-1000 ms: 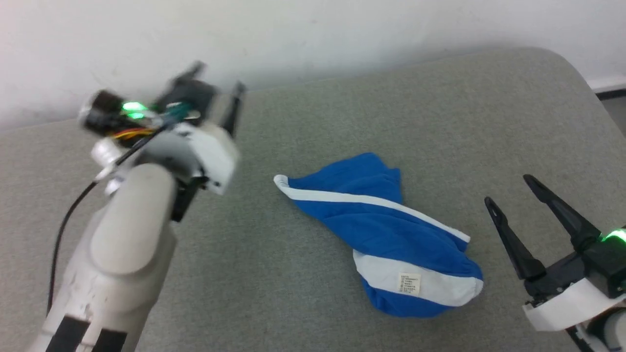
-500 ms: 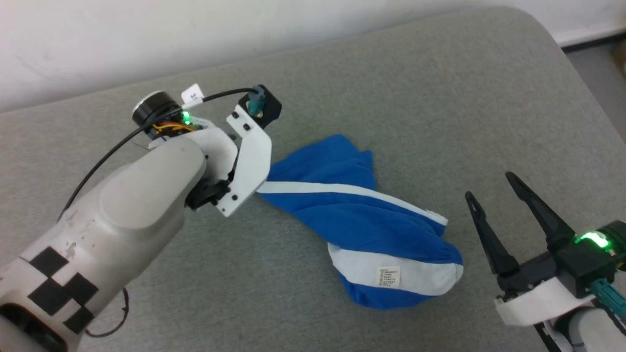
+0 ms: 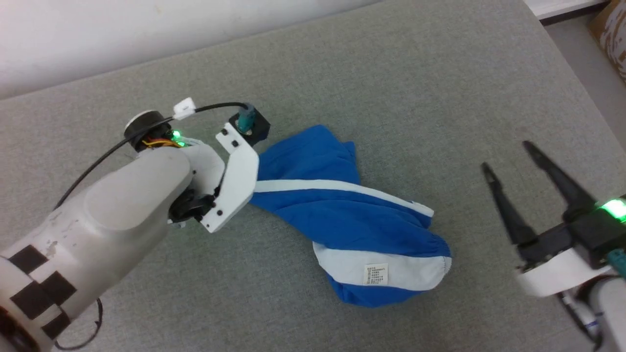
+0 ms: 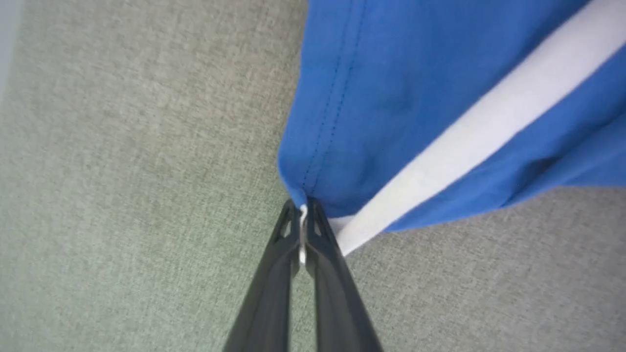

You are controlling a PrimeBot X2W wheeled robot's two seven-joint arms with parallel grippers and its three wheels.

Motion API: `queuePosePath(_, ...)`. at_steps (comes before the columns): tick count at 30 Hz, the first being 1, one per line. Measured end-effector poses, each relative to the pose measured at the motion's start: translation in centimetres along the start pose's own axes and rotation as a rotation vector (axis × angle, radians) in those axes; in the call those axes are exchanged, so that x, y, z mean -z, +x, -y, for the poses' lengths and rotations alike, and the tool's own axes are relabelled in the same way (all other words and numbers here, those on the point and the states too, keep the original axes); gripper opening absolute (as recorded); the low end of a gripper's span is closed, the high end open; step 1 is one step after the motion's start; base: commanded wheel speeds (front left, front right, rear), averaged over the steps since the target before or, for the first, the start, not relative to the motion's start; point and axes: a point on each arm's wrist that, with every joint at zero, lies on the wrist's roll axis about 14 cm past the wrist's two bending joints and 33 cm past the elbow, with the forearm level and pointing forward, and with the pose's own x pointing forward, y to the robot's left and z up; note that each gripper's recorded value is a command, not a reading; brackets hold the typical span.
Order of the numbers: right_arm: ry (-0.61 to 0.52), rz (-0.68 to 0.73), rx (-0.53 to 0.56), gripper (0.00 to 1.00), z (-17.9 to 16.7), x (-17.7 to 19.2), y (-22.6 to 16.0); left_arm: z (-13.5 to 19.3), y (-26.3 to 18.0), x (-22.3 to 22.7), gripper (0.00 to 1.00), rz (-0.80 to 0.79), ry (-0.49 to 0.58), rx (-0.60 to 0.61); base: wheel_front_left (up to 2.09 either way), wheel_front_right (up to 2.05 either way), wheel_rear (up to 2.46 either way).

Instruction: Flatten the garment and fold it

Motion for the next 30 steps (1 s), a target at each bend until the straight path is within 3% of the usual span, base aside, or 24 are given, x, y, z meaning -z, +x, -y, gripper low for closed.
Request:
queuePosePath(7, -0.125, -0.054, -0.111, 1.0, 1.3, -0.5, 0.6, -2.5, -3.5, -0.4, 0.0, 0.176, -0.064, -0.077, 0.0, 0.0, 0.0)
queuePosePath(15, -0.107, -0.229, -0.385, 1.0, -2.8, 0.3, 2.0, -3.2, -7.0, 2.6, 0.0, 0.228, -0.13, -0.155, 0.0, 0.0, 0.0)
queuePosePath(19, -0.101, -0.241, -0.48, 1.0, -5.0, -0.4, 4.1, -2.7, -7.8, 3.8, 0.0, 0.234, -0.161, -0.17, 0.0, 0.0, 0.0)
queuePosePath(30, -0.048, -0.546, -0.655, 1.0, -11.2, 6.3, 6.8, -2.9, -7.6, 5.3, 0.0, 0.234, -0.208, -0.177, 0.0, 0.0, 0.0)
